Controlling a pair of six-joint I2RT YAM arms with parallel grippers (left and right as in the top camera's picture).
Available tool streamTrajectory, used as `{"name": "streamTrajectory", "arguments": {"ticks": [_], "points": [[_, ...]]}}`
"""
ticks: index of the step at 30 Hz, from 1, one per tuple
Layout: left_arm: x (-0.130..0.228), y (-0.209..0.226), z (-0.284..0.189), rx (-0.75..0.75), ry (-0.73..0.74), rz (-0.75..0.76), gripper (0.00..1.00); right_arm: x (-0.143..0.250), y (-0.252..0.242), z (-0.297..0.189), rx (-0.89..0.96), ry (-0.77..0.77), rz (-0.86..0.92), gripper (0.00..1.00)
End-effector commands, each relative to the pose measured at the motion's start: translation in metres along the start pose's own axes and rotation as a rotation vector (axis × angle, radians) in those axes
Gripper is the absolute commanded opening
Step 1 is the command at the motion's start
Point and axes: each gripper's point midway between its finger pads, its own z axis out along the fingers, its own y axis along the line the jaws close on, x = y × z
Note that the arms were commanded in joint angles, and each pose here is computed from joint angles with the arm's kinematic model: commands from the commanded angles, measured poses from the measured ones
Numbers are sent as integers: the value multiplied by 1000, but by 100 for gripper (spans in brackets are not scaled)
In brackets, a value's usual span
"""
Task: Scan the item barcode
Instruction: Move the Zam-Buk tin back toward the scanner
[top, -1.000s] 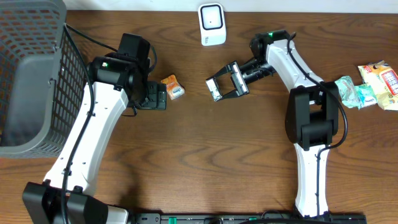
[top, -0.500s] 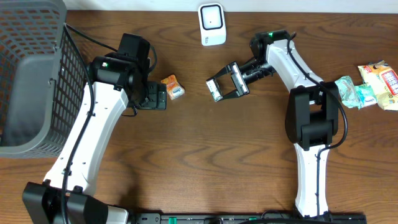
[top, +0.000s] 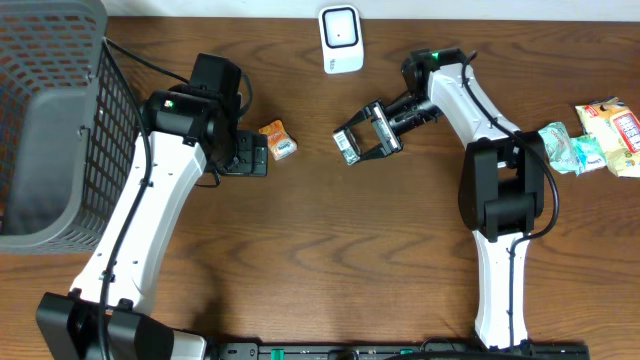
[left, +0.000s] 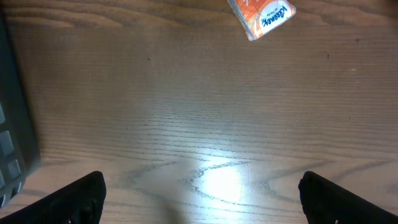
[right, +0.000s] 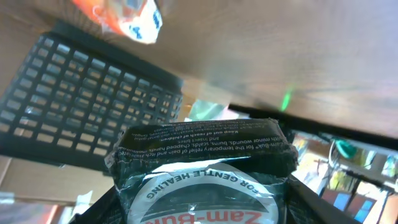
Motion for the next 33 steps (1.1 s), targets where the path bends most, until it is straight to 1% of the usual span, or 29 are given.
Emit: {"name": "streamTrajectory", "arguments": {"ticks": [1,3,6,8,10,12,13,14,15,18,19,21,26,31,32,33], "points": [[1,1,1,-7,7,-5,98,-16,2,-6,55,-151,-98,41],[1,1,1,-7,7,-5,98,-43,-9,-11,158,-307,-129,38],[1,1,1,-7,7,-5,98,-72,-31,-24,331,-507,-142,38],[1,1,1,-7,7,-5,98,-85,-41,-33,445,-604,-202,40],[1,1,1,-7,7,-5,98,-93,-48,-39,577,-673,-302,43],[1,1,1,-7,7,-5,98,-95,-51,-41,686,-708,-393,44],[1,1,1,-7,7,-5,98,-95,-52,-39,759,-720,-462,47],[1,1,1,-7,7,-5,98,-95,-52,-38,793,-725,-493,49],[1,1,1,-7,7,-5,98,-94,-52,-36,853,-740,-542,53],[1,1,1,-7,7,-5,98,-93,-51,-34,950,-773,-606,57],[1,1,1,-7,7,-5,98,-92,-51,-32,983,-786,-628,60],[1,1,1,-7,7,-5,98,-91,-48,-30,1026,-817,-650,63],[1,1,1,-7,7,-5,98,-87,-43,-19,1040,-833,-688,62],[1,1,1,-7,7,-5,98,-87,-42,-17,1038,-835,-694,56],[1,1,1,-7,7,-5,98,-87,-42,-18,1038,-835,-693,57],[1,1,1,-7,7,-5,98,-87,-42,-19,1038,-834,-690,62]]}}
